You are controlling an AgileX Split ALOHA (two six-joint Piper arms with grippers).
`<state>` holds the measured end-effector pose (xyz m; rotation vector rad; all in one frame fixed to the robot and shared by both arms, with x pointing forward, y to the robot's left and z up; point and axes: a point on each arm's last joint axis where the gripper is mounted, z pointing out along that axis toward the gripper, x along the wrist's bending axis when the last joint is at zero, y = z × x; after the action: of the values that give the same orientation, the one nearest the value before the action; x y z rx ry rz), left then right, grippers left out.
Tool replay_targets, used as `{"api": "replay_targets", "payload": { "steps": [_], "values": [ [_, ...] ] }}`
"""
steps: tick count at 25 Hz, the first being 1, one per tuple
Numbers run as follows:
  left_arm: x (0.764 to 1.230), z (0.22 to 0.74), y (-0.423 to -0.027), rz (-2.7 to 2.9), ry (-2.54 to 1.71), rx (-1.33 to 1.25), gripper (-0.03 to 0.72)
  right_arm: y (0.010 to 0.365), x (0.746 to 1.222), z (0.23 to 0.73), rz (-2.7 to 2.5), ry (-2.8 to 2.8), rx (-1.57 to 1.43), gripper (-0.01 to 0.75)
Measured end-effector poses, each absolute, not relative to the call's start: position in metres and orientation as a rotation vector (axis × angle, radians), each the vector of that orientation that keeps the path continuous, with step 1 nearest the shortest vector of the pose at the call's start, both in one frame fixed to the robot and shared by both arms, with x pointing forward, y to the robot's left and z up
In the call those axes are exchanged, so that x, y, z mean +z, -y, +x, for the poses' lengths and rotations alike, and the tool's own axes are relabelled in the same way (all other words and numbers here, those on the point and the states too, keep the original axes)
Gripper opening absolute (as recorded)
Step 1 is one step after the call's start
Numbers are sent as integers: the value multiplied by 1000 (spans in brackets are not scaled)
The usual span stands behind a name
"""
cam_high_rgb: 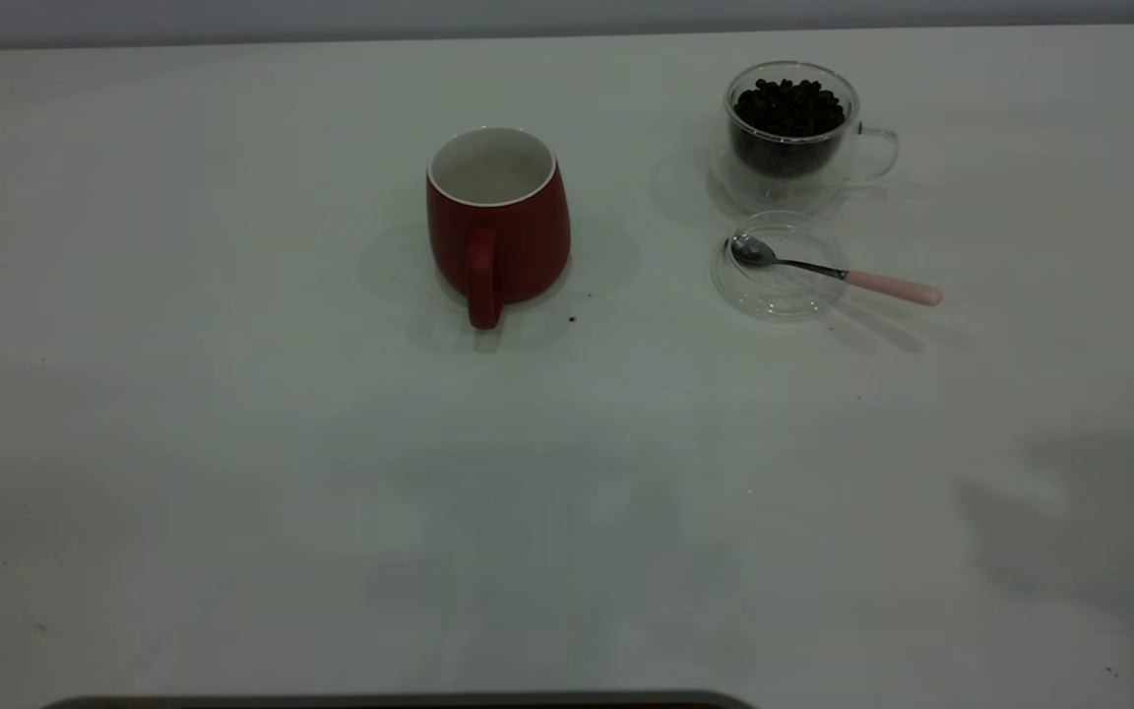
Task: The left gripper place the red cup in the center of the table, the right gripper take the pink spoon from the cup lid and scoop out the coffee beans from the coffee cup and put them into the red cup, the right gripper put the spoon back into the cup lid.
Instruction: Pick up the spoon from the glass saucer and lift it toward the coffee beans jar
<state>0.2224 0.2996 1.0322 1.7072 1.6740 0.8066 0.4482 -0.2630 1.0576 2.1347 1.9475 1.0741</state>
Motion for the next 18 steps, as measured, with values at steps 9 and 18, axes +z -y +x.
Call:
{"api": "replay_targets", "payload": {
  "steps": [9,18],
  "values": [
    [1032,222,-300,1707,-1674,807,586,275,976,516,2509,-1806,1073,669],
    [1032,222,-300,1708,-1673,807,586,298,899,540,2825,-1621,1090,669]
  ]
}}
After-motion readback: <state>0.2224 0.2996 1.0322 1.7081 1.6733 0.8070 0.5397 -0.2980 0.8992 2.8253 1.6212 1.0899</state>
